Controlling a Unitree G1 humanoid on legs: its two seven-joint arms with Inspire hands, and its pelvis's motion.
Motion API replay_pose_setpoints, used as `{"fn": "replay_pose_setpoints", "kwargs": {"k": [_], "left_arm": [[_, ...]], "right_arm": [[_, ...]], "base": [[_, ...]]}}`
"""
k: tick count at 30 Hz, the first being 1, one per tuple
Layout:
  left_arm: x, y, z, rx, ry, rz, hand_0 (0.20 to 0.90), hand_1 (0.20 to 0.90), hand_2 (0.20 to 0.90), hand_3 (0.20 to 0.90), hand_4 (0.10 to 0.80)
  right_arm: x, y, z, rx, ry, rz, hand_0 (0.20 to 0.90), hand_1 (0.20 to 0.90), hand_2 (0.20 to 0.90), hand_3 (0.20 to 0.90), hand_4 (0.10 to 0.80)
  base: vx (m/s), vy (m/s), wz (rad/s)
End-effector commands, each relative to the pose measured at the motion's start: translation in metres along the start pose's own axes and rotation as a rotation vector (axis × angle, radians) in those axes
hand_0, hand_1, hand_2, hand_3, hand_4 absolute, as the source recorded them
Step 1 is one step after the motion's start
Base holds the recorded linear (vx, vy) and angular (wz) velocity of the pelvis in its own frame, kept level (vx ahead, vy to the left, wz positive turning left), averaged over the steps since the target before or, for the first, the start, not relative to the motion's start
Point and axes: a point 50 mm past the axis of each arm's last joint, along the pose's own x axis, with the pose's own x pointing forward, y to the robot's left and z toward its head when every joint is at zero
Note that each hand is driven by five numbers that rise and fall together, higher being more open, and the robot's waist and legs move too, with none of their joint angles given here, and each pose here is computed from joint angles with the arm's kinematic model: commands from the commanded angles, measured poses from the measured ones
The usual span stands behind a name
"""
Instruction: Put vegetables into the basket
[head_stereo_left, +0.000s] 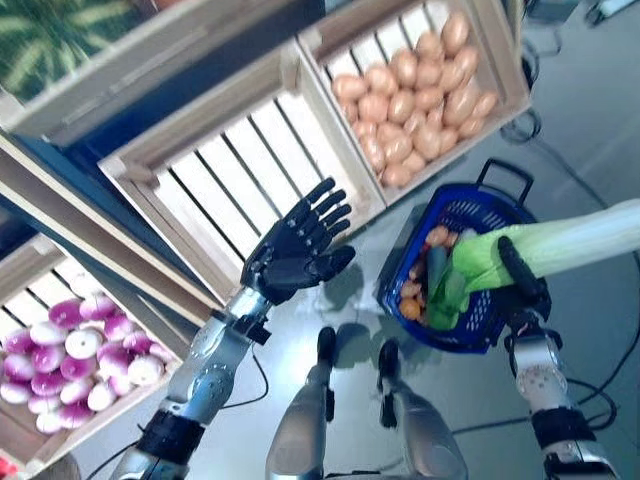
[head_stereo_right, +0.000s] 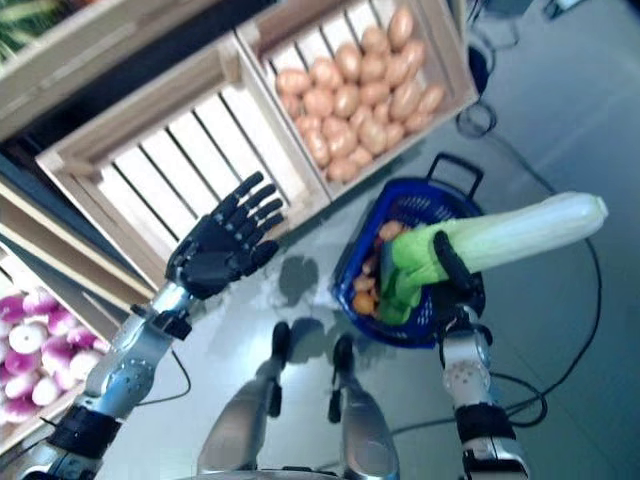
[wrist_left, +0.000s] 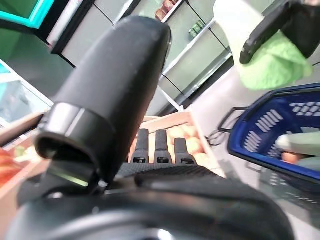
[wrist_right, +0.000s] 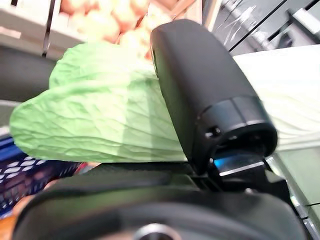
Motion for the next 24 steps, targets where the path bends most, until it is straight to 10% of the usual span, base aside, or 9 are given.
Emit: {"fn": "replay_pose_setpoints", "kwargs": {"k": [1,24], "left_arm": [[0.014,-0.023,0.031,-0.030,-0.239,-0.162,0.900,0.900,0.900,0.900,0.800],[0.036,-0.046,0.097,0.212,-0.469,-0.316,0.900,0.900,0.900,0.900,0.800]], "right_arm": [[0.010,0.019,0.043,-0.002,-0.208,0.017,0.300,0.300,0.300,0.300,0.400],[0.048,0.005,0.067,-0.153,-0.012,-0.372,0.300,0.300,0.300,0.300,0.400]], "base": [[-0.102,-0.099,0.09],[-0.023,-0.054,0.11]]}}
